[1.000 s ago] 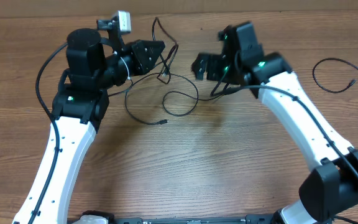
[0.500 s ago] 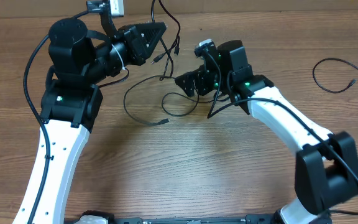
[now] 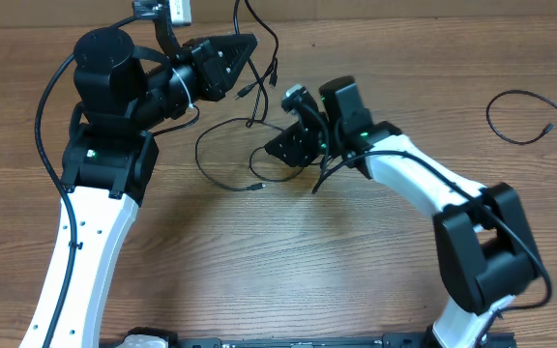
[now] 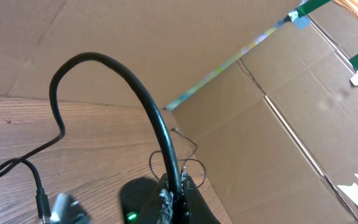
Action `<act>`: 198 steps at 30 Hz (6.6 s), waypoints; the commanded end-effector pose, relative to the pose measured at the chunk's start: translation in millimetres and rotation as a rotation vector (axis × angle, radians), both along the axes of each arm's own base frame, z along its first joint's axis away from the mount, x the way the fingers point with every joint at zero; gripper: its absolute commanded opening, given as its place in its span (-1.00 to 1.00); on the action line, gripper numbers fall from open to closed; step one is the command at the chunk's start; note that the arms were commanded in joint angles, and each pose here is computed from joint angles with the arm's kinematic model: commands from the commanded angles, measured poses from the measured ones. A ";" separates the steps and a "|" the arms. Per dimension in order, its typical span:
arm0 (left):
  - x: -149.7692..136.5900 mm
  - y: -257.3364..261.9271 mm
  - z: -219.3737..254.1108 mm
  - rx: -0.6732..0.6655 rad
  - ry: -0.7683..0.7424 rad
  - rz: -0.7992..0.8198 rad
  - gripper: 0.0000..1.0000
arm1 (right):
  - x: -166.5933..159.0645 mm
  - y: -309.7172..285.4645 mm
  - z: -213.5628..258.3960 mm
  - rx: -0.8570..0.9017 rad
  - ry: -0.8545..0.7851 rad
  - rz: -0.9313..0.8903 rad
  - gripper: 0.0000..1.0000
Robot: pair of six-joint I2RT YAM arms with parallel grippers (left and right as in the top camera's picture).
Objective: Untangle cables
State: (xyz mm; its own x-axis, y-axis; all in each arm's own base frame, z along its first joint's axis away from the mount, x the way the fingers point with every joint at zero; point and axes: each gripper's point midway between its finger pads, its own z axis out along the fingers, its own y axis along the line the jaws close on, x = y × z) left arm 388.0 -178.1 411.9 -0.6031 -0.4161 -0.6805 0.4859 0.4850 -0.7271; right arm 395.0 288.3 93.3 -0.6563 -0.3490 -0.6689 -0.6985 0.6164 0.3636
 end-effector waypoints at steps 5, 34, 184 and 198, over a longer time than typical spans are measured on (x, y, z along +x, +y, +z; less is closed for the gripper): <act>-9.2 3.2 26.8 -0.017 -0.060 -0.002 -0.91 | 5.5 -22.3 -48.9 -0.192 0.011 -0.067 0.36; 26.5 98.4 -24.9 0.154 0.060 0.314 -0.92 | 68.4 -279.2 159.6 -0.024 -0.124 -0.876 -0.92; 32.5 90.4 -190.3 0.597 0.503 0.293 1.00 | -48.6 -68.3 -23.7 -0.378 0.369 -0.382 1.00; 30.7 109.4 -197.2 0.667 0.523 0.349 1.00 | -31.9 -47.2 -33.2 -0.338 0.348 -0.675 1.00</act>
State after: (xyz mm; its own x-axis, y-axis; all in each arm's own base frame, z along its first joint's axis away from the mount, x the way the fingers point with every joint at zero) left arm 414.0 -86.7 207.7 -0.8409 -0.2544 -0.4777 -0.0568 0.9192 -0.3896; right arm 353.8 245.0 65.4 -0.9473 -0.0623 -0.3142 -0.1329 0.9690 0.2085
